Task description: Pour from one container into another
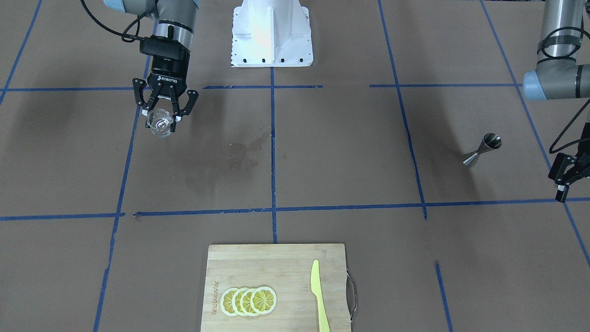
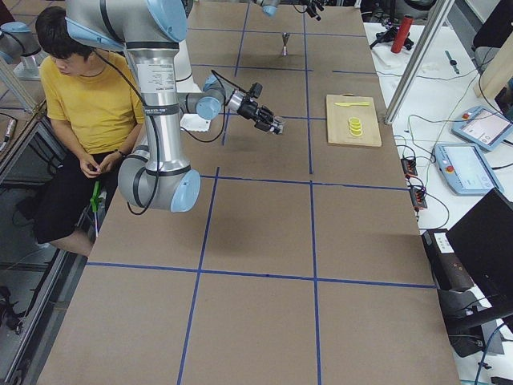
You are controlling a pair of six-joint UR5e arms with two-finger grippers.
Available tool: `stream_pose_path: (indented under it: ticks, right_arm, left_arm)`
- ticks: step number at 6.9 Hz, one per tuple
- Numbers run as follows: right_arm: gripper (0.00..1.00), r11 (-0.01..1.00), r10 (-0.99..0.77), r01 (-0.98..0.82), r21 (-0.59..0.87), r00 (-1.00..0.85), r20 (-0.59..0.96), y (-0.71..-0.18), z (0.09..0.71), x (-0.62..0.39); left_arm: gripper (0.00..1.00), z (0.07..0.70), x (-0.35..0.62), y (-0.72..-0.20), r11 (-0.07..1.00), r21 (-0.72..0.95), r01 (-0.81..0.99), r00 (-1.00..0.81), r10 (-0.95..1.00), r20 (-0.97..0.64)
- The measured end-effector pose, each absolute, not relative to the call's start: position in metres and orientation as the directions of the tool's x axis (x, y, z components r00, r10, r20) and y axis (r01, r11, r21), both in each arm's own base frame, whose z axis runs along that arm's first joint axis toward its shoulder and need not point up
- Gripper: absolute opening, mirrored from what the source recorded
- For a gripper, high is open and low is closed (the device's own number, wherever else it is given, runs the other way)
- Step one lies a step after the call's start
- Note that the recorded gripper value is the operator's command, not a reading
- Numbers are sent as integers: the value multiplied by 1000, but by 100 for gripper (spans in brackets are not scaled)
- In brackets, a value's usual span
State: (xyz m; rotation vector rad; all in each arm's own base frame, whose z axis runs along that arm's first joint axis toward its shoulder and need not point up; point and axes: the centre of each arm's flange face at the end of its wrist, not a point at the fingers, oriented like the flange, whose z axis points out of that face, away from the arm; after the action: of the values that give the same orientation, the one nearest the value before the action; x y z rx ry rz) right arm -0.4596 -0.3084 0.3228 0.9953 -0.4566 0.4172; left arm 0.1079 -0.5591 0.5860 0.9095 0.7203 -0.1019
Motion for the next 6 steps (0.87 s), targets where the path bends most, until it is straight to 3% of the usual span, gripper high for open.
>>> stream_pose_path:
  ticks: [4, 6]
  right_arm:
    - [0, 468, 117, -579, 668, 789, 603, -308, 410, -464]
    - [0, 454, 117, -589, 669, 783, 611, -309, 439, -466]
  left_arm:
    - [100, 554, 77, -612, 805, 518, 288, 718, 176, -673]
    - [100, 535, 74, -630, 837, 481, 263, 719, 163, -676]
